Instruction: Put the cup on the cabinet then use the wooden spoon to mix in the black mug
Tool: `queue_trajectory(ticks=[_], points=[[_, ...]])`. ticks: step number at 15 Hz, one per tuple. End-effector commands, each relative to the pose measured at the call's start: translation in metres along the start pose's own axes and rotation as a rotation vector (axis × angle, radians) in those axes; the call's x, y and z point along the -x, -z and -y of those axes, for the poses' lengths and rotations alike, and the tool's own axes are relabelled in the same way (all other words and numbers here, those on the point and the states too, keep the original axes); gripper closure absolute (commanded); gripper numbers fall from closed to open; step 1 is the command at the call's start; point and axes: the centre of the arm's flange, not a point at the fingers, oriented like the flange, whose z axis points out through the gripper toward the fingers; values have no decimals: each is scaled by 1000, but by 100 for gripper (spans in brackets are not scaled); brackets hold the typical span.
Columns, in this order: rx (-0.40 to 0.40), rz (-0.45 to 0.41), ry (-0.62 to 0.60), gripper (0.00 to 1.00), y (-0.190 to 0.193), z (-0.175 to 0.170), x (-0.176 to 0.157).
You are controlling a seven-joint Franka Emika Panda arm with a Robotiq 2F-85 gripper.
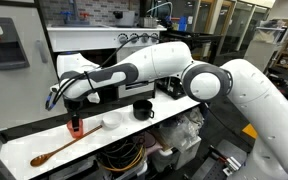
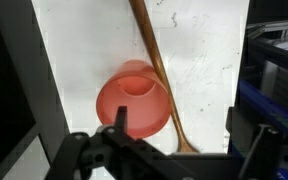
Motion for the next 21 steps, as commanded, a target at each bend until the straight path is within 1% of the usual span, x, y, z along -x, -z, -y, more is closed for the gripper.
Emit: queue_trajectory(ticks=[1,10,21], points=[[-21,-9,34,0,-7,-15,-13],[-44,-8,44,0,-22,-19,-11],[-102,52,52,0,-38,-13,-7]])
